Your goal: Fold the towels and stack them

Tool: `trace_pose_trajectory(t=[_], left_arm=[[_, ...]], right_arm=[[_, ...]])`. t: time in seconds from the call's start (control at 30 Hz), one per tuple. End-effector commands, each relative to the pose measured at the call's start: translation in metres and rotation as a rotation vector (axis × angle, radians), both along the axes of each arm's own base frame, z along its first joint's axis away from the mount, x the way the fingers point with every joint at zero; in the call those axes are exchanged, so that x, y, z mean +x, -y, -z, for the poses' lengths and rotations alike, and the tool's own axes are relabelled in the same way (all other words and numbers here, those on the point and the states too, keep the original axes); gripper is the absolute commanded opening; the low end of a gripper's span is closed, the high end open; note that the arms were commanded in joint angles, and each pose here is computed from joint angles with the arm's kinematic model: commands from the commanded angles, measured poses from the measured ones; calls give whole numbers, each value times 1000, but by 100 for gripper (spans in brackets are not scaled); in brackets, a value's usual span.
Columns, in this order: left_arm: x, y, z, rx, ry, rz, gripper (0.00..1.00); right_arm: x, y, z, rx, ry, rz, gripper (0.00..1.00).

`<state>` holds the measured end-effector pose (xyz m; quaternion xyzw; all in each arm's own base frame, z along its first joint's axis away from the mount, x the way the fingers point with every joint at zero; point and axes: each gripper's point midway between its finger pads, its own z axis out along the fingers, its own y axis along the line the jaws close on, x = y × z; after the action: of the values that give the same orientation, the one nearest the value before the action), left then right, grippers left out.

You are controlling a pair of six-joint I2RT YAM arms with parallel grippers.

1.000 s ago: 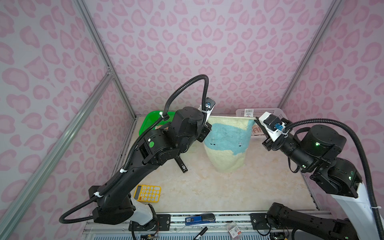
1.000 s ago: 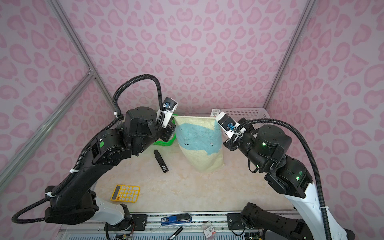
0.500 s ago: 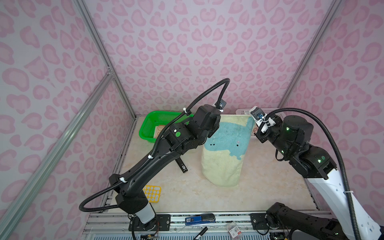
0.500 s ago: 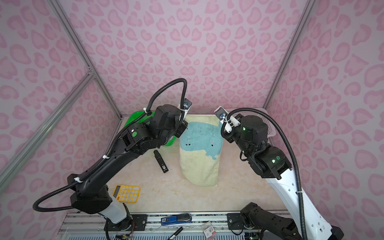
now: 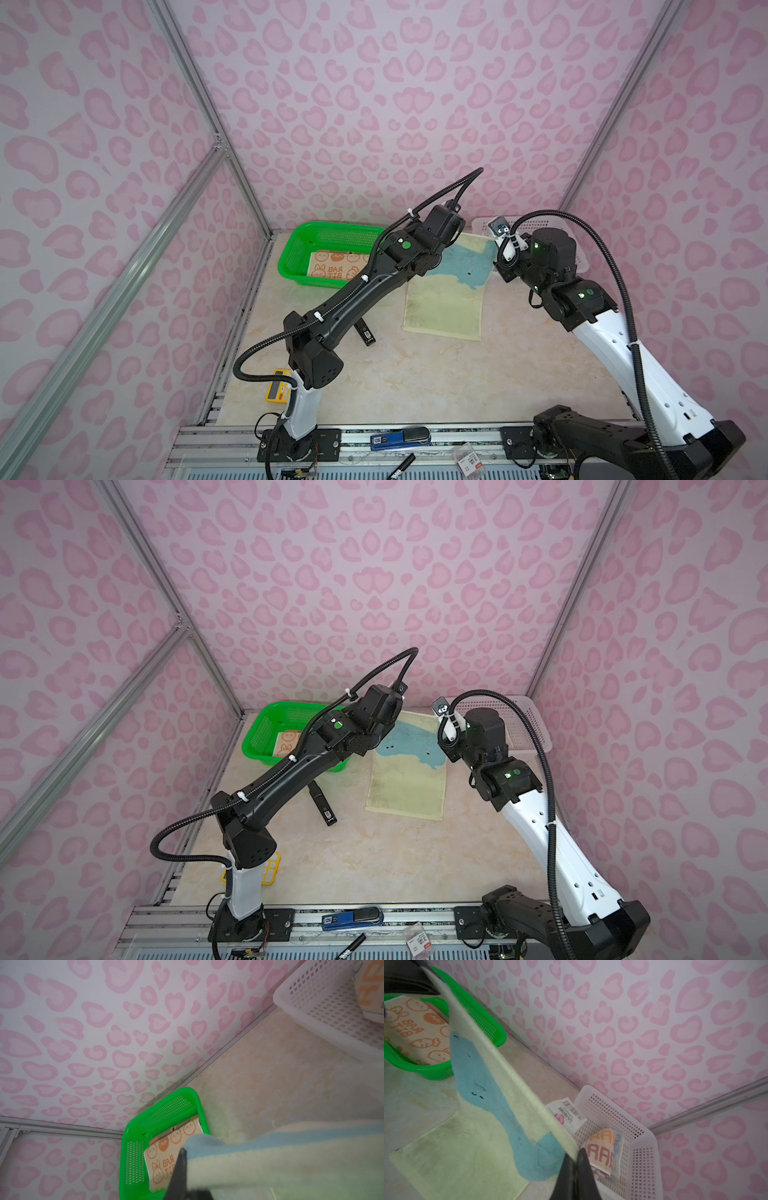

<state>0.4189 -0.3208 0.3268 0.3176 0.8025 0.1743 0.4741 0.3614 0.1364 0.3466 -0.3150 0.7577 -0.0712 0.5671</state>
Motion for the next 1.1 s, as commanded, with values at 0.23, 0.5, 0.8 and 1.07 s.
trace_pose_trajectory(t=[0.23,0.5,0.8,1.07], left_arm=[[22,4,72,9,-33,-70,2],[41,1,114,-5,-71,-111,2],[77,-6,120,-72,-68,-138,2],[103,5,112,-90,-9,-118,2]], right_arm=[[22,6,79,24,-98,84,0],[40,9,117,17,-170,88,0],[72,11,143,26,-212,100,0],[111,17,133,23,-169,120,0]])
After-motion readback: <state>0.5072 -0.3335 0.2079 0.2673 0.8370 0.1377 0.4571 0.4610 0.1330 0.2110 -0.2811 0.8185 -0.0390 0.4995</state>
